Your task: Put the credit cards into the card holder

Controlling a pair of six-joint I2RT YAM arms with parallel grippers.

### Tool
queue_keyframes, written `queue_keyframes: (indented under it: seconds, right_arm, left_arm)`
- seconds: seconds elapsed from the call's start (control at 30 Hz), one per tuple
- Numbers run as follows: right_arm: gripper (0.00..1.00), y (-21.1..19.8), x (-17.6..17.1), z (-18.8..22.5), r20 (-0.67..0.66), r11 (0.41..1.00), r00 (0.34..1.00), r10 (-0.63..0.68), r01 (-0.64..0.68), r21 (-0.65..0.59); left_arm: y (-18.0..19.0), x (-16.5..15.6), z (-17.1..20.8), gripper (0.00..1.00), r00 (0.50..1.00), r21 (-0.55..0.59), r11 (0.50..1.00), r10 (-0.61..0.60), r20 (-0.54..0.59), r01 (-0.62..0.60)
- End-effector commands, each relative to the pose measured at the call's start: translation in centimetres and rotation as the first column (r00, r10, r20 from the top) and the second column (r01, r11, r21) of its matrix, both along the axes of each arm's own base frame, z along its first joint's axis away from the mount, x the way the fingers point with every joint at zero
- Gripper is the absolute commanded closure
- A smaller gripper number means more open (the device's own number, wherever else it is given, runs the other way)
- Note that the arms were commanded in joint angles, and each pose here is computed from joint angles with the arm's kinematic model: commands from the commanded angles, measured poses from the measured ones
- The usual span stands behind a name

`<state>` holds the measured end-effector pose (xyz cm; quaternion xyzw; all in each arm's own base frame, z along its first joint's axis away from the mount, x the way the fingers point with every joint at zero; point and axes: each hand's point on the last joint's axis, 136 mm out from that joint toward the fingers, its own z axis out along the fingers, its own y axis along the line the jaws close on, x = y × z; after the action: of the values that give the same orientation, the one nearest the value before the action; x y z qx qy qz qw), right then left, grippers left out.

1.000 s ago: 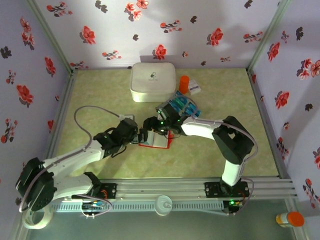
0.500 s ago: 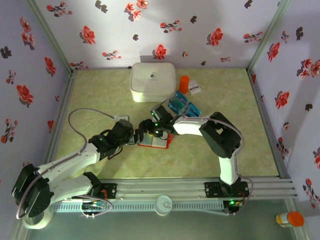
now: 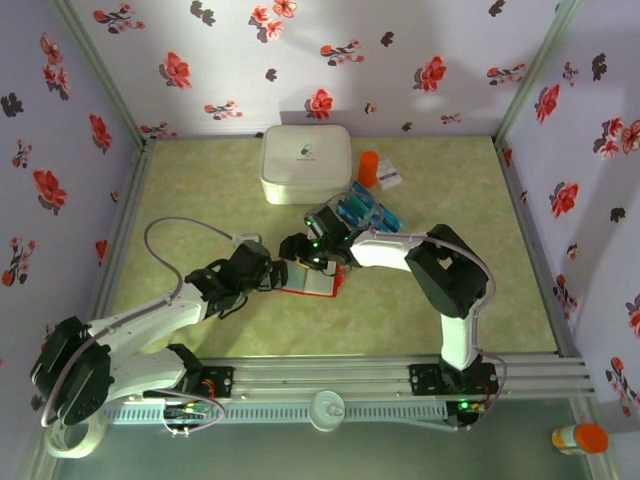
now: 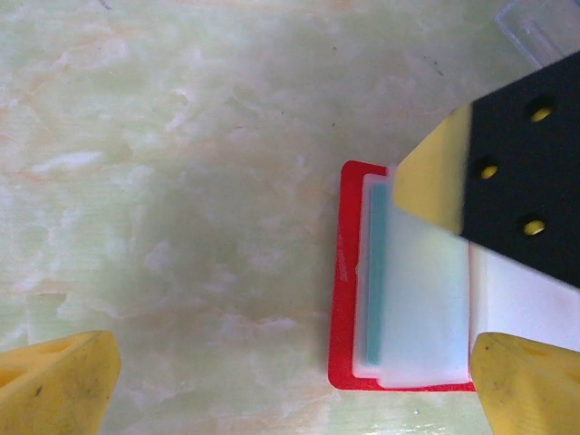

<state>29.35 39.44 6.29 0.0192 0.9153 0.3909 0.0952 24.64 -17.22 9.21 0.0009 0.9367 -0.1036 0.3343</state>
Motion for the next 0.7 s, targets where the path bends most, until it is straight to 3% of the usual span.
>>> queue_keyframes:
  seconds: [0.0, 0.23, 0.67]
  right_arm:
    - [0.43, -0.9, 0.3, 1.6, 0.024, 1.0, 1.0, -0.003, 0.003, 0.008]
    - [0.43, -2.0, 0.4, 1.3, 0.017, 1.0, 1.0, -0.024, 0.024, 0.003]
    - [0.44, 0.5, 0.2, -0.1, -0.039, 0.997, 0.999, -0.015, 0.018, 0.075]
  left_arm:
    - [-0.2, 0.4, -0.4, 0.0, 1.0, -0.01, 1.0, 0.008, 0.0, -0.008]
    - [-1.1, 0.9, -0.8, 0.0, 1.0, -0.009, 1.0, -0.014, -0.012, 0.014]
    - [-1.5, 1.0, -1.5, 0.0, 0.999, 0.002, 1.0, -0.027, -0.027, 0.027]
